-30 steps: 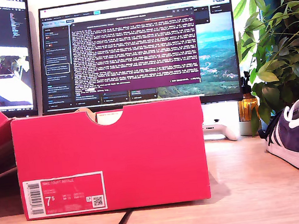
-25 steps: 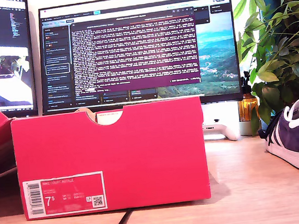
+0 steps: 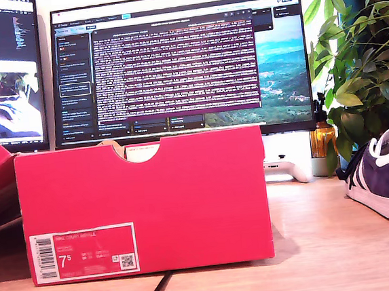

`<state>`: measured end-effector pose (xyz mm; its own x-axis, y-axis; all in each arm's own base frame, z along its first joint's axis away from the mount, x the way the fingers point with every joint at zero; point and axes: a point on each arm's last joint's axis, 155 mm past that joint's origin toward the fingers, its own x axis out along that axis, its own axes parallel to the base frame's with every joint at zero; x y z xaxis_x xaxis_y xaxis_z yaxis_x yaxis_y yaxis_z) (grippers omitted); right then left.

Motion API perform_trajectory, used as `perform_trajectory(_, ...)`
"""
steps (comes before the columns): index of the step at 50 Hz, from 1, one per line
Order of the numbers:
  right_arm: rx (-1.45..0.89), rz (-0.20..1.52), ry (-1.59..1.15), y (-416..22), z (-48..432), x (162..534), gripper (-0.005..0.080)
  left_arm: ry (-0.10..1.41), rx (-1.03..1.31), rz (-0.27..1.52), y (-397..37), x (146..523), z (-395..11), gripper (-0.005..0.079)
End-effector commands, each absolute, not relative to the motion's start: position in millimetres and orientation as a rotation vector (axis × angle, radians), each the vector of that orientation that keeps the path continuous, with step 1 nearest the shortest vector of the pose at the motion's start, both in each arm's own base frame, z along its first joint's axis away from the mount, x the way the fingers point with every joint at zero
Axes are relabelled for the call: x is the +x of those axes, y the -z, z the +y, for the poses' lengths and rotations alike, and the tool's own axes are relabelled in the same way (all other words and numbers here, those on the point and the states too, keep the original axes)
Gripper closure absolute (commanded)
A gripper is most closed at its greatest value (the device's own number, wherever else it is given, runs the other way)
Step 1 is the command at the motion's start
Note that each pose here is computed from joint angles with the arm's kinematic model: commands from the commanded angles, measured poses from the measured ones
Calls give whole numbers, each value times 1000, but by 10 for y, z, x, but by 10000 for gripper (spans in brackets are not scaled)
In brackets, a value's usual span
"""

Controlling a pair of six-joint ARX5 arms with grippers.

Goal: Pack the blue shoes by picking the first shoe and placing it inside the red shoebox, left side, then picking and rotating the second shoe and placing it in the shoebox

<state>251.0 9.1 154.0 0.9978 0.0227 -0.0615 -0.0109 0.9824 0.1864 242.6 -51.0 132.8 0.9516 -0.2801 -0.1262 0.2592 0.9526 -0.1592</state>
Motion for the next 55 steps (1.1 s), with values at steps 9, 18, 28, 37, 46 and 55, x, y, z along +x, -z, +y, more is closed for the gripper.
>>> perform_trajectory(9, 414, -99, -123, -1958, 230, 2494, 762, 464, -376, 61, -1658, 2336, -823, 762)
perform_trajectory(18, 477, -127, -262, -2113, 451, 2434, 762, 671, -532, 92, -1820, 2130, -1154, 762)
perform_trajectory(28, 481, -110, -315, -2112, 547, 2409, 762, 838, -621, 306, -1551, 1862, -1506, 762)
perform_trajectory(37, 472, -73, -322, -2130, 577, 2409, 762, 790, -655, 505, -1129, 1773, -1584, 762)
perform_trajectory(46, 385, 3, -320, -2147, 617, 2452, 762, 654, -681, 541, -975, 1896, -1492, 762)
perform_trajectory(55, 252, 69, -310, -2294, 630, 2583, 762, 586, -715, 696, -673, 1851, -1514, 762)
